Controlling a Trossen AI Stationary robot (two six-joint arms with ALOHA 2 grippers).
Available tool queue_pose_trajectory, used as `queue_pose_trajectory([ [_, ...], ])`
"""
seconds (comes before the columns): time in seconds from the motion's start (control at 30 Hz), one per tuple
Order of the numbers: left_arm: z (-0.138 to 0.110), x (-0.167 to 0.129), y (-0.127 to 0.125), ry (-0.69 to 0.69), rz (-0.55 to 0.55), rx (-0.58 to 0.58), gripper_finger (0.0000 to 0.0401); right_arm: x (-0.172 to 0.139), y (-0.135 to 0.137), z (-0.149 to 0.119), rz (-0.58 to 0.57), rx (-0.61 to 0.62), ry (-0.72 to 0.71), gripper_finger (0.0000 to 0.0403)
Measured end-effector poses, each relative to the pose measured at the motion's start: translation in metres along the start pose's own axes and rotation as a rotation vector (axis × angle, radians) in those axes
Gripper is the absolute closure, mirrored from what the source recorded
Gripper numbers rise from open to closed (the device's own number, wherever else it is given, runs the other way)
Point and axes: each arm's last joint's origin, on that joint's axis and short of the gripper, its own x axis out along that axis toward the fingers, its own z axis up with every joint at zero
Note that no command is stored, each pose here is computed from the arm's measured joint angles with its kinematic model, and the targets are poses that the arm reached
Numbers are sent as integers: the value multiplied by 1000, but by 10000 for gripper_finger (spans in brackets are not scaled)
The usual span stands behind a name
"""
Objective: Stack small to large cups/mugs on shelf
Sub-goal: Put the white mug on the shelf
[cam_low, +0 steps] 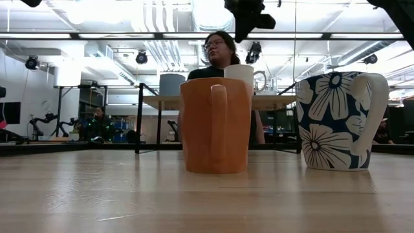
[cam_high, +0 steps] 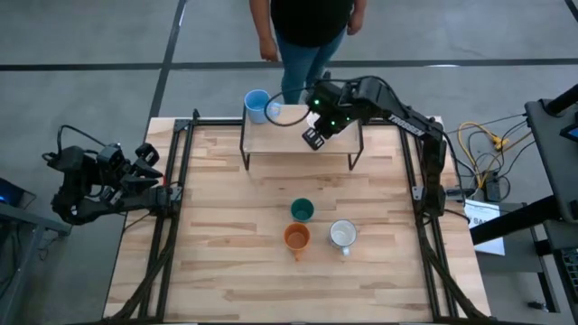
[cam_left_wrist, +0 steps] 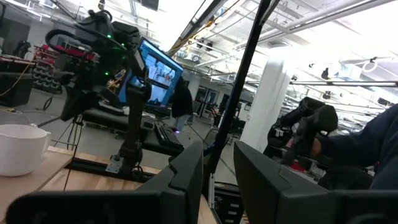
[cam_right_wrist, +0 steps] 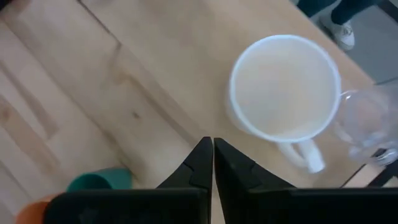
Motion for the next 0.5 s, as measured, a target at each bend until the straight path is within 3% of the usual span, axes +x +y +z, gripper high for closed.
queue_pose_trajectory([
  [0.2, 0, 0, 0, 0, 0, 2, 324, 6, 13, -6, -16, 16, 26, 395],
  [0.5, 0, 0, 0, 1, 1, -3, 324, 51, 47, -15, -68, -30, 148, 395],
])
